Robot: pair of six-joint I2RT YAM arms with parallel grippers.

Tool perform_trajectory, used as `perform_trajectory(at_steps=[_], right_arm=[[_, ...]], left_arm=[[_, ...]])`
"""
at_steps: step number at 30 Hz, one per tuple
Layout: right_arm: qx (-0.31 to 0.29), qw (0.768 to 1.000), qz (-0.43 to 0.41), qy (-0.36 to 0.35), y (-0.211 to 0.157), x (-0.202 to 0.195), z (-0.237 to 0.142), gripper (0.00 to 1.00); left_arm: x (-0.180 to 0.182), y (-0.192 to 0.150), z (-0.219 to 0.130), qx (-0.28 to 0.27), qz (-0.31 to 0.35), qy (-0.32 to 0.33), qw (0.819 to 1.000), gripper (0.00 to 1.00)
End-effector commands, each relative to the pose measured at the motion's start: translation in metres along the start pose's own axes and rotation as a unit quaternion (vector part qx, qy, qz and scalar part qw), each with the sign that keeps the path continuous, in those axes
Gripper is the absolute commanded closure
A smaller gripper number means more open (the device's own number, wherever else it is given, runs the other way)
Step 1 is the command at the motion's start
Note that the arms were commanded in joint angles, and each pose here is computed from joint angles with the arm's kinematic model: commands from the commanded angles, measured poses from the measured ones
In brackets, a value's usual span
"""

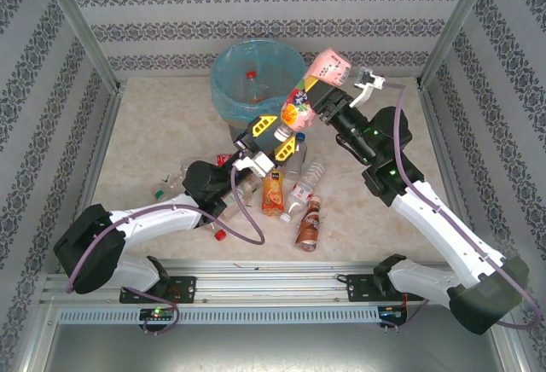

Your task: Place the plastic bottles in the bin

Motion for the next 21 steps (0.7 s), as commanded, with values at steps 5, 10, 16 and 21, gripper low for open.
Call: perform_trajectory(at_steps=[5,10,16,21], right_arm=[[-0.034,0.998,0.047,0.037,0.006,0.01,-0.007,0.54],[-0.033,0.997,0.06,0.046,0.005,0.011,-0.008,0.55],[-0.03,0.996,0.068,0.054,0.005,0.014,-0.008,0.55],[-0.023,0.996,0.073,0.055,0.003,0.014,-0.007,0.56]], left_arm=[[0.029,0.023,-0.004,-0.043,-0.009,0.072,0.996,0.5],[0.028,0.02,-0.005,-0.036,-0.008,0.073,0.997,0.54],[0.024,0.013,-0.008,-0.019,-0.005,0.074,0.997,0.46],[0.022,0.009,-0.011,-0.012,-0.011,0.073,0.997,0.47]])
Point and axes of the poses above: each hand's point on the last joint's axis, 136 mm out from that joint toward the fingers, its own z axis out along the fingers, its own x axis along the line the jaws close on, y = z × x, the point moved 5 cm from there along -z, back along the fingers, and after that the axes turned 10 degrees about z, right-handed, at the moved point
